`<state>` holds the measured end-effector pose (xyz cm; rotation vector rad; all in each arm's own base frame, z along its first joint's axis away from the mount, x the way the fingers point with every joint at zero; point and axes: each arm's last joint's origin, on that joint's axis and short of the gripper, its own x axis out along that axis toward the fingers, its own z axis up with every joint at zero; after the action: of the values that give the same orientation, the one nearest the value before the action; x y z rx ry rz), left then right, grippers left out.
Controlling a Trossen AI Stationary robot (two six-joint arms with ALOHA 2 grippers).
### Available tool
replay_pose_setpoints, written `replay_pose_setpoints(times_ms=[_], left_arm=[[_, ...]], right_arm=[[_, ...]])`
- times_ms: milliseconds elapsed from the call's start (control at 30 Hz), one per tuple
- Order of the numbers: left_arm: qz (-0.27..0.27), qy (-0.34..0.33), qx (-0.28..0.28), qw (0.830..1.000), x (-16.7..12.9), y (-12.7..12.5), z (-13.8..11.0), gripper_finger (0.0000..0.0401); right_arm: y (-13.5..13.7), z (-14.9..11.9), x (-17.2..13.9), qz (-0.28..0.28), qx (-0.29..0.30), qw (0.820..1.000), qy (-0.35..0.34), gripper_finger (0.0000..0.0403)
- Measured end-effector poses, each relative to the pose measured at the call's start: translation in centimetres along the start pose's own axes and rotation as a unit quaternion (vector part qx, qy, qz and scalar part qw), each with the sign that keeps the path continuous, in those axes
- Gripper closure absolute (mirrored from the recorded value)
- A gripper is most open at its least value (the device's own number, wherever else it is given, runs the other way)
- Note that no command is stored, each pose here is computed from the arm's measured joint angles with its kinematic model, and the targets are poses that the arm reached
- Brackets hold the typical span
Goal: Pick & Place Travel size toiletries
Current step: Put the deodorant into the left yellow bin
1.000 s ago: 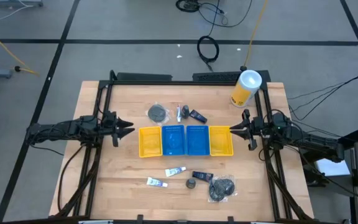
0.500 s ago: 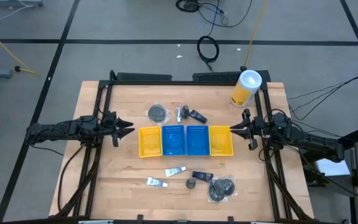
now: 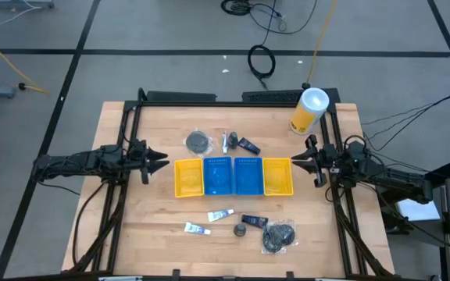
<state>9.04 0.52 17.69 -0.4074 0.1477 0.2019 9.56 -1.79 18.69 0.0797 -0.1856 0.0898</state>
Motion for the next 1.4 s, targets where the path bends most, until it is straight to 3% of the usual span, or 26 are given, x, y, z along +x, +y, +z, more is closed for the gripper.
replay_pose_setpoints(times_ms=[233, 400, 600, 767, 1233, 1400], left_arm=[[0.003, -0.020, -0.003, 1.000, 0.0, -0.1, 0.3, 0.0244], [0.012, -0.065, -0.004, 0.998, -0.1, -0.2, 1.1, 0.0244], [0.005, -0.091, 0.011, 0.996, -0.1, -0.4, 1.6, 0.0244], [0.006, -0.090, 0.011, 0.996, -0.1, -0.4, 1.5, 0.0244], [0.022, -0.048, -0.006, 0.999, 0.7, -0.3, 1.0, 0.0244], [0.035, -0.019, -0.006, 0.999, 1.4, -0.3, 0.6, 0.0244]], right_arm=[[-0.1, 1.0, 0.0, -0.039, 0.023, 0.997, -0.058, 0.0344], [0.6, 1.8, 0.6, 0.056, 0.055, 0.994, -0.081, 0.0344], [1.8, 0.5, 2.8, 0.119, 0.097, 0.988, 0.022, 0.0344], [4.1, 1.1, 5.7, 0.160, 0.080, 0.982, 0.054, 0.0344], [12.1, -2.0, 13.5, 0.148, 0.005, 0.968, 0.203, 0.0344], [13.2, -3.9, 15.0, 0.147, 0.020, 0.958, 0.244, 0.0343]])
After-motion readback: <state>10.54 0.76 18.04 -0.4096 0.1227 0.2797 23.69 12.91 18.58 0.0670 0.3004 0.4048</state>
